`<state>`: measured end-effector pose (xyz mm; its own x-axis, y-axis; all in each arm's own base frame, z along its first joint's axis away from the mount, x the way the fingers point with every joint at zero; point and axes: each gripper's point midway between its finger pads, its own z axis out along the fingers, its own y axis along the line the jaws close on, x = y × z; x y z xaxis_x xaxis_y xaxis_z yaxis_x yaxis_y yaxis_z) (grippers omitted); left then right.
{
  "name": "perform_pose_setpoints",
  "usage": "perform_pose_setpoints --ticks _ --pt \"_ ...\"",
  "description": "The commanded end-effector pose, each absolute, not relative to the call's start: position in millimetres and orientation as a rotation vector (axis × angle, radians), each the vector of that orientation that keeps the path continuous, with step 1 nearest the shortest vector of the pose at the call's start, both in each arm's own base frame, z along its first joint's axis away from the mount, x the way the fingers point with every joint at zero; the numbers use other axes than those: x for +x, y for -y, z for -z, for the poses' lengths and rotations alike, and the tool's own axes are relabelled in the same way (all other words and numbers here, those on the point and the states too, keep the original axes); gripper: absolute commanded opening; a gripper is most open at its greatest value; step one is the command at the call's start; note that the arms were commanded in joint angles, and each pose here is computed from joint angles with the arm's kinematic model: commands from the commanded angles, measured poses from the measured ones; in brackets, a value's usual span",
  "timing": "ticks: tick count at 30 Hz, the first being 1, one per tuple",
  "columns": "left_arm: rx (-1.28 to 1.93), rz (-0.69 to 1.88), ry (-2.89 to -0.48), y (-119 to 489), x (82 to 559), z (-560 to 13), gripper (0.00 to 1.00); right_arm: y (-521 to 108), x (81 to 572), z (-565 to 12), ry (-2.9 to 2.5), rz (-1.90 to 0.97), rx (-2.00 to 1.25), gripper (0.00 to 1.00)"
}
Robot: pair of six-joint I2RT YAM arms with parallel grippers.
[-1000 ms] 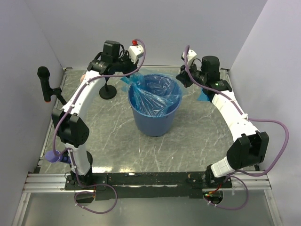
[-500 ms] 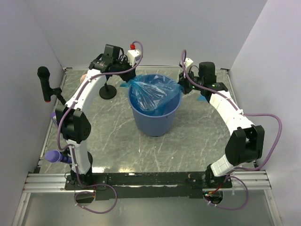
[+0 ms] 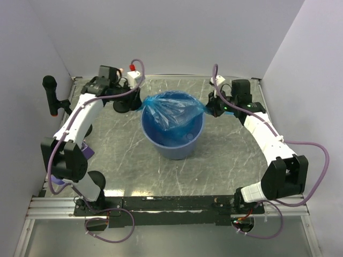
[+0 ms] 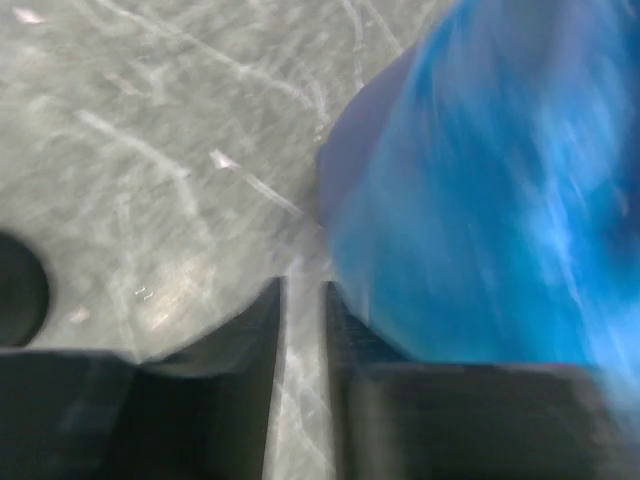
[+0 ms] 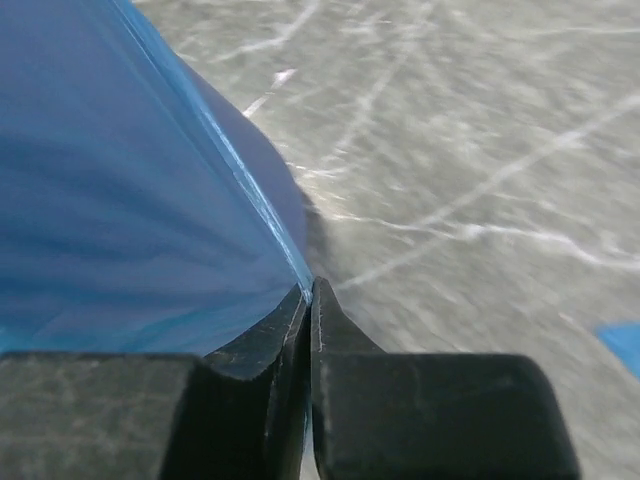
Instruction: Put the trash bags into the trash bin
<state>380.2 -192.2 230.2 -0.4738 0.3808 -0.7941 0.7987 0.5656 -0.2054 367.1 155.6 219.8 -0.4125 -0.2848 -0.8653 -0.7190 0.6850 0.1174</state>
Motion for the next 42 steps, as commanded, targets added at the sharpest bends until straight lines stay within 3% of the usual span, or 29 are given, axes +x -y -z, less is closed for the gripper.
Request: perform_pose_setpoints --ticks 1,6,9,13,17,30,40,42 --pt "0.955 0.693 -2.009 174 378 -250 0.38 -129 370 -236 -2.006 -0.495 -0.729 0.12" --pt "0.947 0.608 -1.952 161 396 -273 0.49 -110 381 -258 -2.016 -0.459 -0.688 0.28" --pt "1.008 0.614 -1.799 162 398 -312 0.55 -97 385 -282 -1.956 -0.387 -0.682 0.37" --pt "1.13 0.684 -1.574 183 379 -358 0.61 -90 385 -317 -1.842 -0.332 -0.71 0.4" --pt "1.272 0.663 -1.478 209 375 -364 0.64 -123 364 -350 -1.658 -0.506 -0.876 0.42" --pt "1.662 0.46 -1.397 246 386 -299 0.62 -196 344 -342 -1.537 -0.754 -1.207 0.49" --pt "1.681 0.429 -1.333 251 378 -302 0.51 -210 353 -310 -1.604 -0.642 -1.306 0.5" --pt "1.675 0.428 -1.31 251 374 -307 0.45 -211 357 -308 -1.611 -0.62 -1.313 0.45"
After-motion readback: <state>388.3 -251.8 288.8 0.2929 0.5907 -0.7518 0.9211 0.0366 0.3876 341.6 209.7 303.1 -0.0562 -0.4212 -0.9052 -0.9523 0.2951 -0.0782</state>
